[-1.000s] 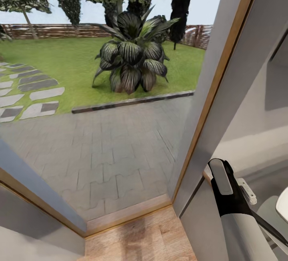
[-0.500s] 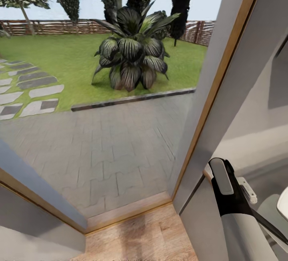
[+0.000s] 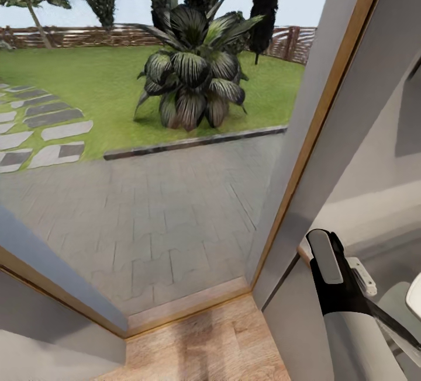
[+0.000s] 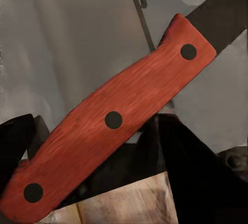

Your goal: In the kitchen, take the Vidalia onion out of the sink, dice it on the chopping board with the paring knife, put the diced onion into the bowl on the countertop, then place both the paring knife and the chopping board into the sink.

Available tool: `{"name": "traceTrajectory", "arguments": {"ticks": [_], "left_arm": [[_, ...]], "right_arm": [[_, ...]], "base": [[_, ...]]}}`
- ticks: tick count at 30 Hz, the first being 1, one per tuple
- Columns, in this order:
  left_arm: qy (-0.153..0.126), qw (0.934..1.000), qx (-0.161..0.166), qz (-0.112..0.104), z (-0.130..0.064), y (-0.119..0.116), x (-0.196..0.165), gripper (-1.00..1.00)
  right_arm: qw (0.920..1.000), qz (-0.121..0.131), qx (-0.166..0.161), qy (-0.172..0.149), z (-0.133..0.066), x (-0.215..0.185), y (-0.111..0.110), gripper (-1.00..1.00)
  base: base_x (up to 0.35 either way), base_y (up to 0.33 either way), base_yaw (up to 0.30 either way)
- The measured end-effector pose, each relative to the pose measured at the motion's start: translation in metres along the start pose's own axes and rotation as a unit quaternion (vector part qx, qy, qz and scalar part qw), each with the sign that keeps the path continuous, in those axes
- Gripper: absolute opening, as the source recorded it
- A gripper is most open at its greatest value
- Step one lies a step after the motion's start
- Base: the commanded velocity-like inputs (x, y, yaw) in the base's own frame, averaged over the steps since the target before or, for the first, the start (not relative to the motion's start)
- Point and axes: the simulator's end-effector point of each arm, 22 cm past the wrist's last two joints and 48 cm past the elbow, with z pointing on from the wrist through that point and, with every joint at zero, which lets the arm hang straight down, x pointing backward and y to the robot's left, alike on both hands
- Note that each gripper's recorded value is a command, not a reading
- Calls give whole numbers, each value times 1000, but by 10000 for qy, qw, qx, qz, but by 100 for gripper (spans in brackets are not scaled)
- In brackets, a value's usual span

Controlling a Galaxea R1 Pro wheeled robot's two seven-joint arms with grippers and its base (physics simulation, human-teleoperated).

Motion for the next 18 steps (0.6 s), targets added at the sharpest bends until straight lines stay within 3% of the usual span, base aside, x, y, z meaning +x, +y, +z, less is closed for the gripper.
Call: {"name": "traceTrajectory", "arguments": {"ticks": [18], "left_arm": [[2, 10000, 2, 3, 0, 0, 0, 100]], "right_arm": [[10000, 7, 8, -5, 1, -1, 0, -100]], "base": [[-5, 0, 0]]}}
